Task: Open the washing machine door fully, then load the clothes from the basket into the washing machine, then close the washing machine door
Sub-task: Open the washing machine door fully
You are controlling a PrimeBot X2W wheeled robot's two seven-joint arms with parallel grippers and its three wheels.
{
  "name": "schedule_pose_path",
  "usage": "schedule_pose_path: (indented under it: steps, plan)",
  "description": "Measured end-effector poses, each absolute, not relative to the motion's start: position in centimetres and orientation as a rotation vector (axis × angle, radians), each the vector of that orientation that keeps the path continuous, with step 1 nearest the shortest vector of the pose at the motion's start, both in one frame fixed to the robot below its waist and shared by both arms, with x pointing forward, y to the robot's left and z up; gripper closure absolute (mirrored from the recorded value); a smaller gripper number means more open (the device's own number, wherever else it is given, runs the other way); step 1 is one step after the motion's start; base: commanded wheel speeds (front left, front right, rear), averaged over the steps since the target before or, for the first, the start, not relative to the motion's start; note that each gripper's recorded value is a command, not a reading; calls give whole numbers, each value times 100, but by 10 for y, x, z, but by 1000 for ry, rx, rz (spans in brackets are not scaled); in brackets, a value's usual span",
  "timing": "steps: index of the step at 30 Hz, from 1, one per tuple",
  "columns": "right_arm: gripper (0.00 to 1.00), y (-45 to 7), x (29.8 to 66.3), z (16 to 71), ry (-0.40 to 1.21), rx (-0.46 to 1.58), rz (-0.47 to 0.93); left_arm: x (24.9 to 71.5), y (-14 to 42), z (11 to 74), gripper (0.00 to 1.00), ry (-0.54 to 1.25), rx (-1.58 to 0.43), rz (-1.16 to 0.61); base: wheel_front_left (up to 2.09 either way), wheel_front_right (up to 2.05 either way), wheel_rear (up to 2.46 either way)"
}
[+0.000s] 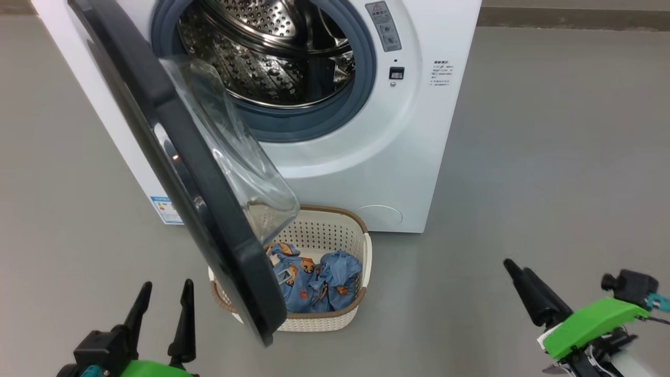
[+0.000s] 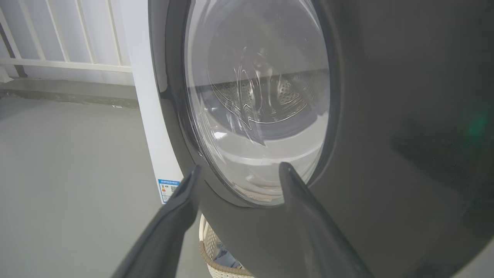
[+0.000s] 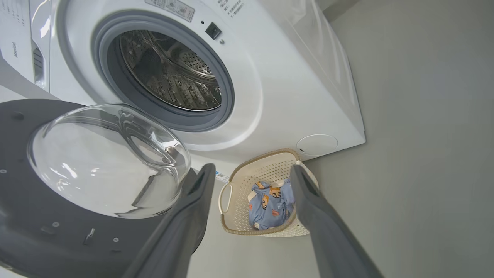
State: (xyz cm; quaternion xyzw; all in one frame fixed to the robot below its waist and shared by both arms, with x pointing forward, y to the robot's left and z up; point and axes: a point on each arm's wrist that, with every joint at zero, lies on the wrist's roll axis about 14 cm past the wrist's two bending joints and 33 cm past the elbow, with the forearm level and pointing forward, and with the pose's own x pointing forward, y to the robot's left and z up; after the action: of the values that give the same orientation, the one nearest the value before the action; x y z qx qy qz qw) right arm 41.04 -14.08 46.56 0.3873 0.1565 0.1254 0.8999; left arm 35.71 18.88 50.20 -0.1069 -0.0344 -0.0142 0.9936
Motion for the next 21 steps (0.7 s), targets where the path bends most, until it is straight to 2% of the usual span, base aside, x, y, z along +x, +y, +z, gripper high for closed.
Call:
schedule_pose_path:
  steps: [8, 12, 21]
  plan:
    - [0, -168, 406, 455, 251, 655, 186, 355, 188, 501, 0, -66, -216, -28, 0, 0, 0]
    - [0, -188, 419, 477, 143, 538, 163, 353, 190, 501, 0, -67, -218, -23, 0, 0, 0]
    - [0, -190, 405, 476, 78, 431, 127, 350, 194, 501, 0, -70, -219, -7, 0, 0, 0]
